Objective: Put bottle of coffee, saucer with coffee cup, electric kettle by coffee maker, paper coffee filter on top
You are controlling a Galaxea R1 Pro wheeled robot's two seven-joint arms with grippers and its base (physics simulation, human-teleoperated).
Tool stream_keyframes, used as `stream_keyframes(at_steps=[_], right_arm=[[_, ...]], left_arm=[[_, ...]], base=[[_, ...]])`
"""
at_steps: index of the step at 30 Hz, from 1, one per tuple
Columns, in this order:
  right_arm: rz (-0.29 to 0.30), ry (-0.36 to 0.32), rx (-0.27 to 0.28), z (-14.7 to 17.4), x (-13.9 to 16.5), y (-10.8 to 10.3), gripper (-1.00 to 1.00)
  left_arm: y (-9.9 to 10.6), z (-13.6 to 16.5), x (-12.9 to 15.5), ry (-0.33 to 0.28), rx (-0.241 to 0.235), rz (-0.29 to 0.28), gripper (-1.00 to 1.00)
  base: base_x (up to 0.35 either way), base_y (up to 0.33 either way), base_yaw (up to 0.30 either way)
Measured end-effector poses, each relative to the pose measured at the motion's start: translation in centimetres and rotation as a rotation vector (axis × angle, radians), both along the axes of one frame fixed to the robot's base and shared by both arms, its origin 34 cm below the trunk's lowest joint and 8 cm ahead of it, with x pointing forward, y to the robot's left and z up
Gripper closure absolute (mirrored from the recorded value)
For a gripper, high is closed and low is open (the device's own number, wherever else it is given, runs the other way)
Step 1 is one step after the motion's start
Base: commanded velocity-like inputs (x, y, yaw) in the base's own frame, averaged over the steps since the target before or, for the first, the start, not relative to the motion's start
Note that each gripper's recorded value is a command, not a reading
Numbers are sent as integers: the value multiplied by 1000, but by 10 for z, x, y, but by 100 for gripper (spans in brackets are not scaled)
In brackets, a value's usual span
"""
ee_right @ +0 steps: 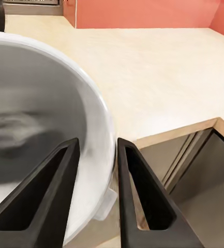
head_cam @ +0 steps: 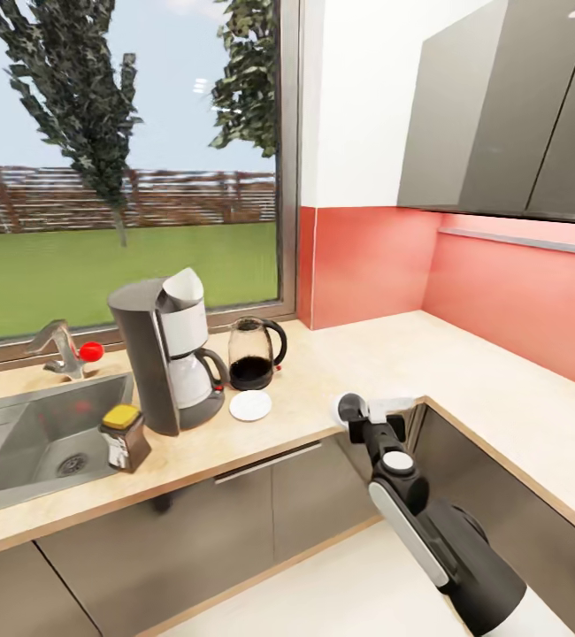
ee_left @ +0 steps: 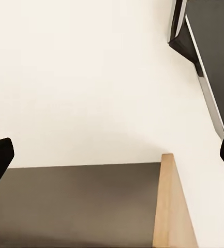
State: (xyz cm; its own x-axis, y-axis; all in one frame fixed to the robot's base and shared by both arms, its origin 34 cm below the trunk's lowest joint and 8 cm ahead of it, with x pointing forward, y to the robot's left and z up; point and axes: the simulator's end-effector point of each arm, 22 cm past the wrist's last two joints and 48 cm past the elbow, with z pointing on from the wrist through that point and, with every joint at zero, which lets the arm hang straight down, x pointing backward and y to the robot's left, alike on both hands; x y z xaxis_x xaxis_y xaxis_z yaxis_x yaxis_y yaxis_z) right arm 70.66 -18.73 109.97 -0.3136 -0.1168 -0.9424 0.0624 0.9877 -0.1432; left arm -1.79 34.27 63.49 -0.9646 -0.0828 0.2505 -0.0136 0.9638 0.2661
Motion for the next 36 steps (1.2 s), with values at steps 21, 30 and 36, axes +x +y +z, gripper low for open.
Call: stream_keyframes(at_steps=[21, 30, 36], right_arm=[[11, -11, 11, 5, -1, 6, 100], [10, -7, 18, 3, 0, 10, 100], [15, 3, 21, 0, -1, 12, 100]], left_arm=[[-1, 0, 0, 0, -1, -1, -100], [0, 1, -3, 8, 0, -1, -100], [2, 2, -4, 13, 2, -2, -100]], base=[[7, -14, 199], [0, 0, 273], [43, 0, 116]])
